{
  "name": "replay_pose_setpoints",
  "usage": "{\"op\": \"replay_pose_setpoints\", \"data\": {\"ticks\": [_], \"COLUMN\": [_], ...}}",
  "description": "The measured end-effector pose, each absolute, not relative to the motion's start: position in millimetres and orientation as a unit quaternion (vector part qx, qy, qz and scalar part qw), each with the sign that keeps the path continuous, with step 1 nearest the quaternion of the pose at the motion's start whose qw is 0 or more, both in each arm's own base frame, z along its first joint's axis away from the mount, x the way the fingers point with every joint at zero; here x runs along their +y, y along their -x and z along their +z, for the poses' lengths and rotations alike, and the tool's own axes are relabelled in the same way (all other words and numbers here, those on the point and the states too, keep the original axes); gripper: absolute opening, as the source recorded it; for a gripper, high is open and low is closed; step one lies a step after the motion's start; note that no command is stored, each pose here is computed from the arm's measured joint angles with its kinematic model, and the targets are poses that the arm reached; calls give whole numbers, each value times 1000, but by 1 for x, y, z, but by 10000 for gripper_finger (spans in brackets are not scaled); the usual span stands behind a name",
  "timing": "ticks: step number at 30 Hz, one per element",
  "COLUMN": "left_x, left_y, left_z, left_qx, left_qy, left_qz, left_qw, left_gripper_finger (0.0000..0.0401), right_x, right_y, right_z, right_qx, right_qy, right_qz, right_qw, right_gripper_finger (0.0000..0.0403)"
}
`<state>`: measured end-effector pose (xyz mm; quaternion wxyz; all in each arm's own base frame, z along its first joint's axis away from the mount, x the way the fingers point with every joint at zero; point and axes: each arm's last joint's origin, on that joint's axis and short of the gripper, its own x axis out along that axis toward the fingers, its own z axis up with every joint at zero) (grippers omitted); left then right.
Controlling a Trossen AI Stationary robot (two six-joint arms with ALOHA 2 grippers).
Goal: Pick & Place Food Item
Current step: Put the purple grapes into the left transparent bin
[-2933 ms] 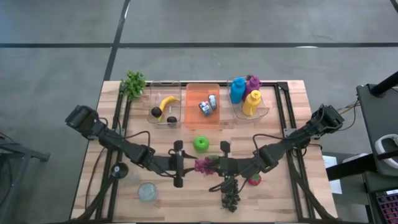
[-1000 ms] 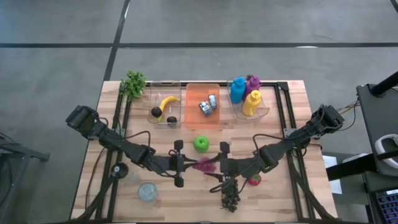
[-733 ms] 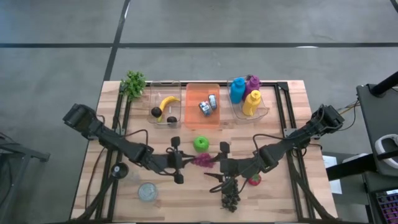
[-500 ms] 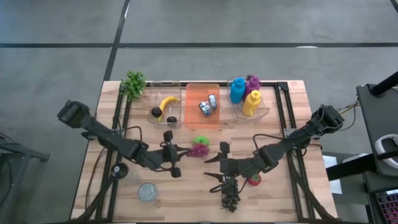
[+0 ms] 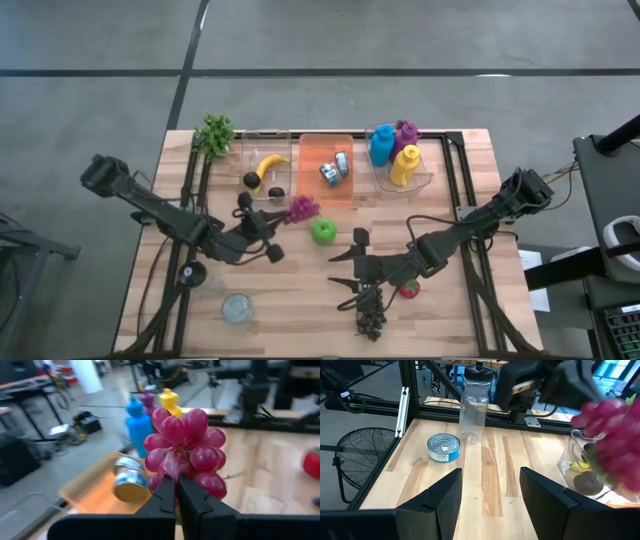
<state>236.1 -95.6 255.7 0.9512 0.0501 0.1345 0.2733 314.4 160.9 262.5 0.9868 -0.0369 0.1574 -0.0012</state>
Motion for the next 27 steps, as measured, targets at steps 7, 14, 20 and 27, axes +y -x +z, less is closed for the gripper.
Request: {"op": "replay_pose_setpoints", "data": {"ticks": [7,14,20,27], "left_x": [-85,-65,-41,-14], "left_y": [-222,-214,-216,-217], "left_z": [272,283,283,275], "left_qx": [102,88,96,108], "left_qy": [-52,-43,-38,-13], "left_qz": [347,397,445,493], "left_qw": [931,913,890,863], "left_gripper_finger": [2,2,2,2], "right_x": [161,161,161,161], "right_y": [-314,-314,-314,-314], "right_z": [262,262,262,262], "right_qx": [157,157,157,157], "right_qy": [37,35,36,36], "right_qz": [-1,-1,-1,-1], "right_qw": [987,987,987,987], "right_gripper_finger": [189,194,195,196]}}
